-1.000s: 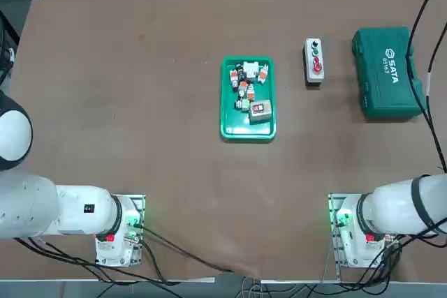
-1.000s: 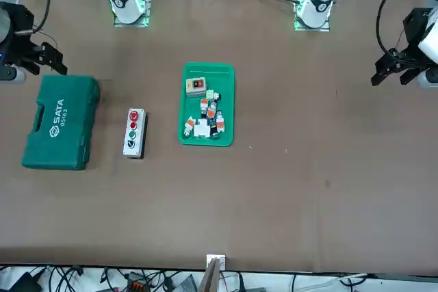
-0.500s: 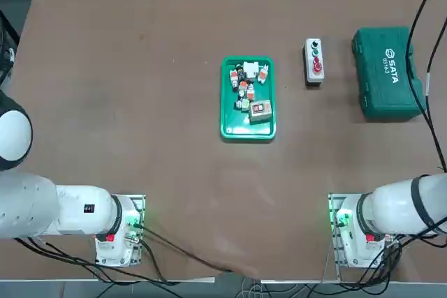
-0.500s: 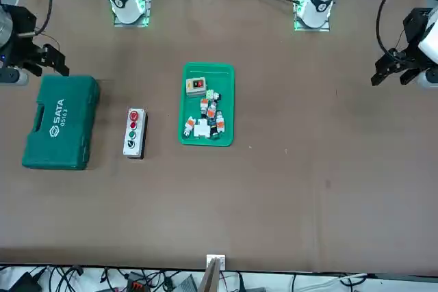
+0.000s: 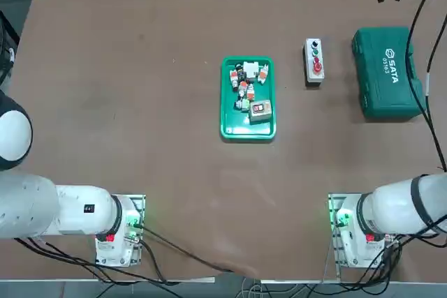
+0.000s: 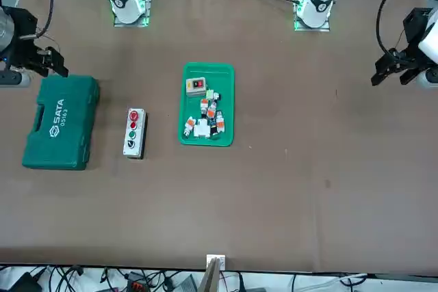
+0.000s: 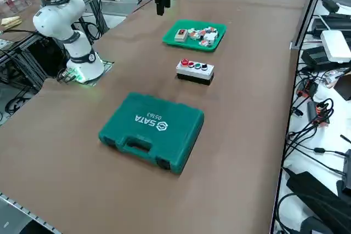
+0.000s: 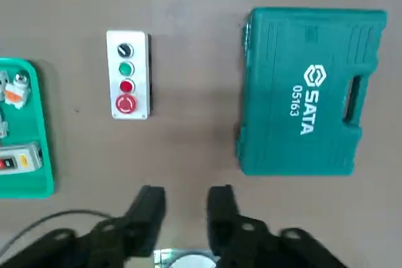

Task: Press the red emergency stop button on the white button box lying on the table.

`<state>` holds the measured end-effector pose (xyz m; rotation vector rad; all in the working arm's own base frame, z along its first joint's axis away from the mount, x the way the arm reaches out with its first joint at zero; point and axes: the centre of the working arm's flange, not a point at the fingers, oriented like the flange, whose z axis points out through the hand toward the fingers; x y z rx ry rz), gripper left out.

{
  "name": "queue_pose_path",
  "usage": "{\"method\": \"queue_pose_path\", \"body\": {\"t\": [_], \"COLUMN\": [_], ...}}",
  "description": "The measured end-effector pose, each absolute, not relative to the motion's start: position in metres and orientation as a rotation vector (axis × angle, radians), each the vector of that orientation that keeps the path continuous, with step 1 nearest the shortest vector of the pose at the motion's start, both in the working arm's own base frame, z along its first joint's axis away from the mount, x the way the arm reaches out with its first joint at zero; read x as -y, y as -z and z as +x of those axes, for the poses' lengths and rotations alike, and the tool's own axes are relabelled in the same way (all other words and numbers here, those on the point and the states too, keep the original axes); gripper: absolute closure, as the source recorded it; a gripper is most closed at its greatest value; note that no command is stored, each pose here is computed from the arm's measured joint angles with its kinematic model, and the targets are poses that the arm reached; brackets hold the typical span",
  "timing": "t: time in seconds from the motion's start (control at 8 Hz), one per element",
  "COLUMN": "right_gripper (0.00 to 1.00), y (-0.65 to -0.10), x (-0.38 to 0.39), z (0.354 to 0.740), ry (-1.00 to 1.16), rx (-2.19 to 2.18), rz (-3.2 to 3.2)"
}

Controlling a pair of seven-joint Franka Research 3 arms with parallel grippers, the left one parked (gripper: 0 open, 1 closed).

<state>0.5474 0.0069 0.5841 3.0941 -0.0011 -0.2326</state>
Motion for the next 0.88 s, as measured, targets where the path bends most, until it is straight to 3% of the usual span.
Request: {"method": "queue_pose_path", "body": {"t": [0.25,0.62,0.88], "right_gripper": [0.98,0.98,0.98], "y": [-0.577,-0.559,-0.516], "x": [-0.007,-0.014,-0.036], "z": [0.55,0.548,0.55], "ry": [0.259,0.339,0.36], "rx": [0.0,-0.019,-0.015], "rz": [3.092,3.087,3.12]}}
